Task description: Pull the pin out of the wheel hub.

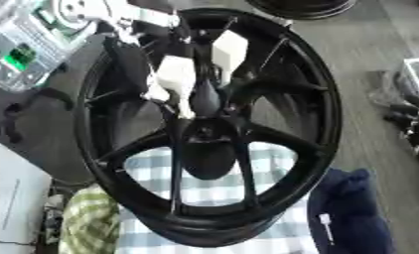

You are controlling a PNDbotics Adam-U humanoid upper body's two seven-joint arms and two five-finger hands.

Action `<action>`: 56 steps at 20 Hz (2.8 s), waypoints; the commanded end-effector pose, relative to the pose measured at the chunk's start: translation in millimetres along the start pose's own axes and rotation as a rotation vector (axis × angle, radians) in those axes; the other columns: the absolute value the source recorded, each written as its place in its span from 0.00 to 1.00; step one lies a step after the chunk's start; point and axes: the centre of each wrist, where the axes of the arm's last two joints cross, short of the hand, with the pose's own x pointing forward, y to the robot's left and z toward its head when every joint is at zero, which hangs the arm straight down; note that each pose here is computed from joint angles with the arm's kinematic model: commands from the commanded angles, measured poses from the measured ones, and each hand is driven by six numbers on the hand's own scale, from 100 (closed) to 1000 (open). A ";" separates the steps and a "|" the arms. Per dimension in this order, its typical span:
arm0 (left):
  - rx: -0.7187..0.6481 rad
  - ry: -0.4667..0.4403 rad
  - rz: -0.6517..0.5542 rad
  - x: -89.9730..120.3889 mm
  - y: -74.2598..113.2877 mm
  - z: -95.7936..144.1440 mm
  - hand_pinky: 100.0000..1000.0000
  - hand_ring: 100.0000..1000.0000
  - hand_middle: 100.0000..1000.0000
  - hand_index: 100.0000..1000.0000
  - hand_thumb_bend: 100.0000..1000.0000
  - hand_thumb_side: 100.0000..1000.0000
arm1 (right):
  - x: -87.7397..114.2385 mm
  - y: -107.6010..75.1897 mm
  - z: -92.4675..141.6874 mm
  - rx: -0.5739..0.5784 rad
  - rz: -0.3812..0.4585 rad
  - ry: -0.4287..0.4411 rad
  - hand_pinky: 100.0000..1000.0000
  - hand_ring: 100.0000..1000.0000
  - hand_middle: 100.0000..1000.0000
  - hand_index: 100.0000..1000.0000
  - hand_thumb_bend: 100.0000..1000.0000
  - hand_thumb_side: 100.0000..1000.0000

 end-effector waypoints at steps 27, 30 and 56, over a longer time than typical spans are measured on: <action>0.602 0.692 0.442 -178.0 -130.9 230.3 0.91 0.84 0.66 0.75 0.12 0.00 | 16.3 -8.0 4.0 -0.073 0.015 -0.085 1.00 0.76 0.72 0.88 0.00 0.77; 0.572 0.661 0.445 -181.1 -137.5 229.1 0.93 0.87 0.70 0.83 0.35 0.37 | 16.6 -7.9 4.5 -0.077 0.013 -0.089 1.00 0.76 0.72 0.88 0.00 0.77; 1.298 0.360 0.672 -156.1 -130.5 194.1 0.70 0.73 0.63 0.70 0.00 0.67 | 17.0 -5.0 2.6 -0.085 -0.002 -0.096 1.00 0.76 0.72 0.88 0.00 0.77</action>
